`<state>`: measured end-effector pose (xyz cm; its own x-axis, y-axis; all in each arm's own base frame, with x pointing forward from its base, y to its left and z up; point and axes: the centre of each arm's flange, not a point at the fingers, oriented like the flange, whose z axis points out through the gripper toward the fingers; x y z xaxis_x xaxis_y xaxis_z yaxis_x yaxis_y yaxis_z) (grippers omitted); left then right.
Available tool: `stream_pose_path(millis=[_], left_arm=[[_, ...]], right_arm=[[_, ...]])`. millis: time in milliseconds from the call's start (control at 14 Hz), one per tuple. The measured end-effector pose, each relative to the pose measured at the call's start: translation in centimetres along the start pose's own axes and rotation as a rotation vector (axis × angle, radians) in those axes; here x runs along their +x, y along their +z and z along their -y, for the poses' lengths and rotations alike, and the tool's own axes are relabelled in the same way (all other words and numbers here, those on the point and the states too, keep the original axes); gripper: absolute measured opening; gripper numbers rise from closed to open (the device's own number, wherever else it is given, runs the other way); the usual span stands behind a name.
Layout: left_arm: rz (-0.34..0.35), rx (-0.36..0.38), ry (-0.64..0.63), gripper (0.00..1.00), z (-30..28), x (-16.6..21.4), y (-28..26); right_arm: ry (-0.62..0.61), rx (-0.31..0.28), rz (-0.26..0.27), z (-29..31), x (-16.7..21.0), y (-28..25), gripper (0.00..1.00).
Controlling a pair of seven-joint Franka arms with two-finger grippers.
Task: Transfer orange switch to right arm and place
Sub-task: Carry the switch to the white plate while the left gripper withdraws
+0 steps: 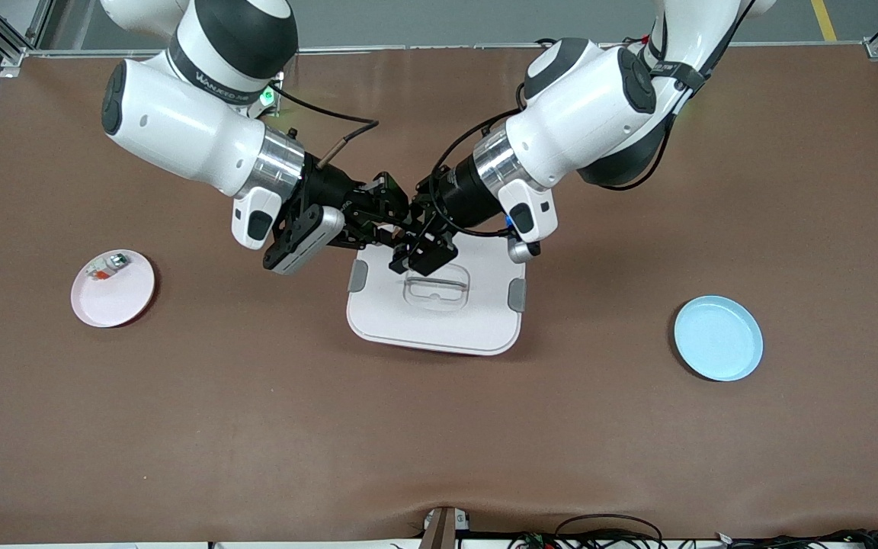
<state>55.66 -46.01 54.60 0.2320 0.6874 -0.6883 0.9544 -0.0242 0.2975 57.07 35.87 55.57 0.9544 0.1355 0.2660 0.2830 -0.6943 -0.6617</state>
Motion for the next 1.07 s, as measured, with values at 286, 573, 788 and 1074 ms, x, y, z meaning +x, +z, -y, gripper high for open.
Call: stream_pose_path(millis=[286, 573, 788, 1074], left_arm=[[-0.001, -0.006, -0.003, 1.00, -0.3, 0.2, -0.2], [-0.018, -0.015, 0.008, 1.00, -0.5, 0.6, -0.7], [-0.064, -0.032, 0.055, 1.00, -0.7, 0.8, -2.3], [-0.136, 0.043, 0.241, 1.00, -0.8, 1.6, -5.1]], right_arm=[[-0.148, -0.016, 0.028, -4.0, 1.2, -2.4, 0.41], [-0.299, -0.063, 0.077, -8.0, 1.8, -4.8, 0.41], [-0.443, -0.162, 0.170, -11.6, 1.7, -6.6, 0.41], [-0.640, -0.230, 0.344, -18.8, 1.0, -10.6, 0.41]])
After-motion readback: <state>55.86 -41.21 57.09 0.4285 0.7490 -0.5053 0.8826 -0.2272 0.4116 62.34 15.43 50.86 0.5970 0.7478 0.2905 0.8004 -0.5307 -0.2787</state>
